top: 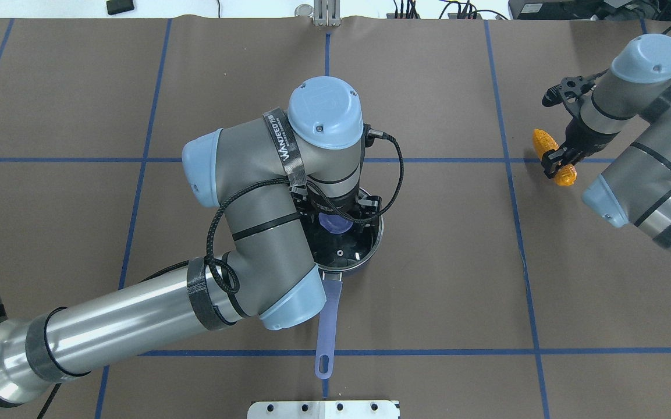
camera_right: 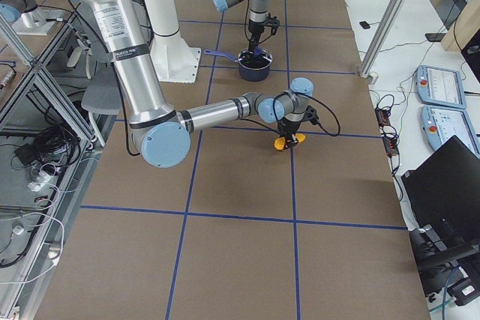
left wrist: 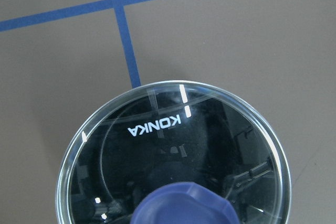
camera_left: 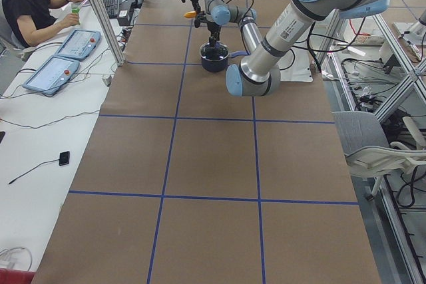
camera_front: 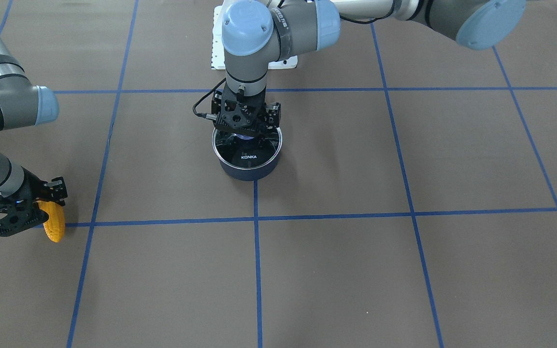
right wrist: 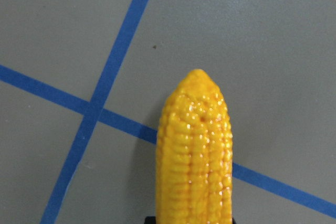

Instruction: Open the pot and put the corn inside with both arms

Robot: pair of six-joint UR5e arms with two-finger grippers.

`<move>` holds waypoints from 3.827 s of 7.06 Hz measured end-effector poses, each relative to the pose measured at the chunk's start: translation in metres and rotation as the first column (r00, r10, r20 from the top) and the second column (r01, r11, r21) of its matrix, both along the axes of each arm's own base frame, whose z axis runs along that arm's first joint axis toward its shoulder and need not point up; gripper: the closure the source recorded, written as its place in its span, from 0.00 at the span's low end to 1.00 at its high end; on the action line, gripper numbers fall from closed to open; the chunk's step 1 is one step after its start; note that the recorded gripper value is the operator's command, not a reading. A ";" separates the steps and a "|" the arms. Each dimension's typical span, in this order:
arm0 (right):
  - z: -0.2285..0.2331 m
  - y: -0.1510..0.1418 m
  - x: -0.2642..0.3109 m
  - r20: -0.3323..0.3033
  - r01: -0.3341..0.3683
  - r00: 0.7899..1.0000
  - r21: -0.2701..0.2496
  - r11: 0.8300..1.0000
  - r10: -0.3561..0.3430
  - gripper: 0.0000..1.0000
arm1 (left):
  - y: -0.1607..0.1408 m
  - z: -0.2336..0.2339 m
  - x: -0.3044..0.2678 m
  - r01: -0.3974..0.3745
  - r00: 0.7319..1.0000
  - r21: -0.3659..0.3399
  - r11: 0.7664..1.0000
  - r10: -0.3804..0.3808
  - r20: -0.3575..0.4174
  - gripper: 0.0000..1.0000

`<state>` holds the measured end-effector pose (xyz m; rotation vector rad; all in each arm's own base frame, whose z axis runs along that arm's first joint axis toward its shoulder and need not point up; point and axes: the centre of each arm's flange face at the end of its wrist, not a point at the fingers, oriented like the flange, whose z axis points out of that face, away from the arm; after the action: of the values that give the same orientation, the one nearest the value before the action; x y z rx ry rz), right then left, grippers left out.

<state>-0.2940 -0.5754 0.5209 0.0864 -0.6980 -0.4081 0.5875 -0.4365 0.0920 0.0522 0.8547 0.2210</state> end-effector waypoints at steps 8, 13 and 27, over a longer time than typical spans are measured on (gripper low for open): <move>0.001 0.000 0.001 -0.004 -0.002 1.000 0.002 1.000 0.002 0.77 | 0.000 0.002 0.008 0.022 1.000 -0.021 1.000 -0.022 -0.017 0.47; -0.017 -0.001 -0.001 0.020 -0.004 1.000 0.020 1.000 0.004 0.77 | -0.008 -0.024 -0.031 0.059 0.996 -0.001 0.998 -0.059 -0.074 0.47; -0.309 0.140 -0.187 0.383 0.100 0.919 -0.013 0.995 -0.088 0.71 | -0.131 0.152 -0.227 -0.054 0.999 0.186 0.981 0.053 0.009 0.45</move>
<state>-0.4806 -0.4359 0.2123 0.1038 -1.0983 -0.4781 0.3608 -0.5679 0.2442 0.2038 0.8304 0.3514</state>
